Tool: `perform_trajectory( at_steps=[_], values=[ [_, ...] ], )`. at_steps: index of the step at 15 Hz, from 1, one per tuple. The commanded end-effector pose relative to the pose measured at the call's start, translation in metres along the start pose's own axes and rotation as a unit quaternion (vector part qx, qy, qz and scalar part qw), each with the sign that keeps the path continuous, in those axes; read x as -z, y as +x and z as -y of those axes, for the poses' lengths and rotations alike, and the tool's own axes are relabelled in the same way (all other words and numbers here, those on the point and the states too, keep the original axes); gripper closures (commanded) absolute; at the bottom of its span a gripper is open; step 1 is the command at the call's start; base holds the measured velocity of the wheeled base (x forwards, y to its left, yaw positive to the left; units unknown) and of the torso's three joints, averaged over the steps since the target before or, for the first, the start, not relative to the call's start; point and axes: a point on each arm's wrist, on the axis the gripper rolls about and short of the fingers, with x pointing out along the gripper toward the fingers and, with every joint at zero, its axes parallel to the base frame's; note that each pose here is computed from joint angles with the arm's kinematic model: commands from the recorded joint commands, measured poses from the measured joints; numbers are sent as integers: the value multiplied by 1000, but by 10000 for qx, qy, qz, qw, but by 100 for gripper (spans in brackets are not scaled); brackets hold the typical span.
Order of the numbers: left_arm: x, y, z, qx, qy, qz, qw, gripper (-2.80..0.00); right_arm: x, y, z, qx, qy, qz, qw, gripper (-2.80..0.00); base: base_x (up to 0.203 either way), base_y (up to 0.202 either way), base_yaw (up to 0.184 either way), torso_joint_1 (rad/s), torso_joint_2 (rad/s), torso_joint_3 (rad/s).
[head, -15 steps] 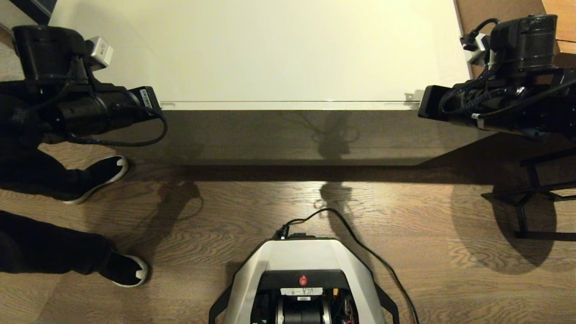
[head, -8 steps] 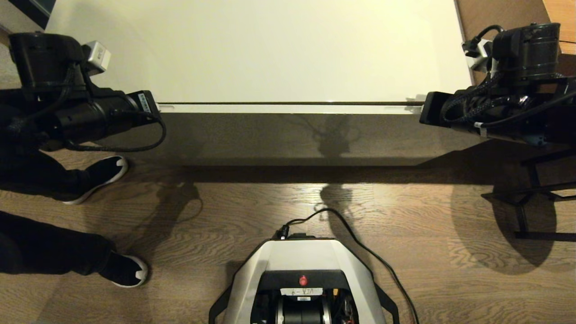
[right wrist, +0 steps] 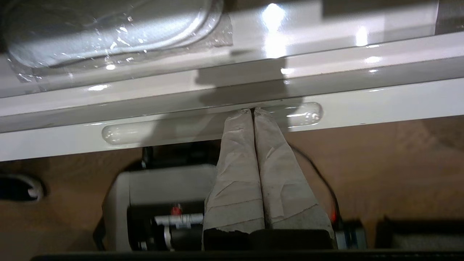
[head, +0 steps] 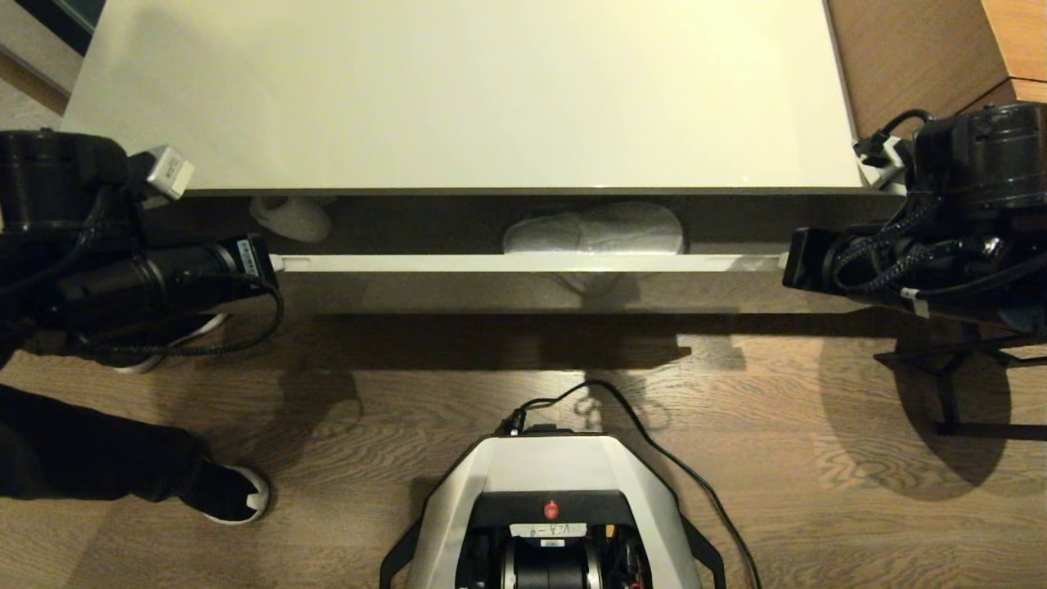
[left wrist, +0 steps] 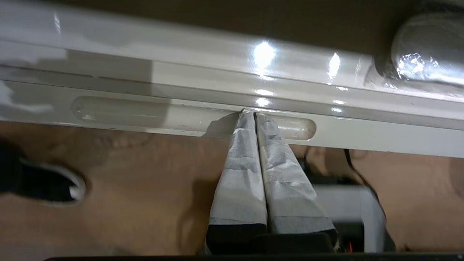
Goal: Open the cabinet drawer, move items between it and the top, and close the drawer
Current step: Open the drawer
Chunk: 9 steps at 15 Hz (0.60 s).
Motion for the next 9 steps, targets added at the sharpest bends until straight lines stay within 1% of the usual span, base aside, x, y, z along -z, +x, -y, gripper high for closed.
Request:
perform_trajectory(
  at_steps=[1, 5, 7, 9],
  values=[
    [16, -27, 0, 115, 1, -97, 9999, 0, 9, -30, 8, -78, 109, 96, 9999, 0, 0, 0, 0, 0, 0, 0],
    [51, -78, 1, 274, 63, -306, 9991, 0, 40, -83, 28, -148, 168, -32, 9997, 0, 0, 0, 0, 0, 0, 0],
    [62, -118, -1, 313, 59, -318, 9990, 0, 52, -123, 44, -183, 257, -44, 9995, 0, 0, 0, 0, 0, 0, 0],
    [76, -158, -5, 314, 34, -383, 9988, 0, 68, -162, 63, -155, 315, -157, 9993, 0, 0, 0, 0, 0, 0, 0]
  ],
)
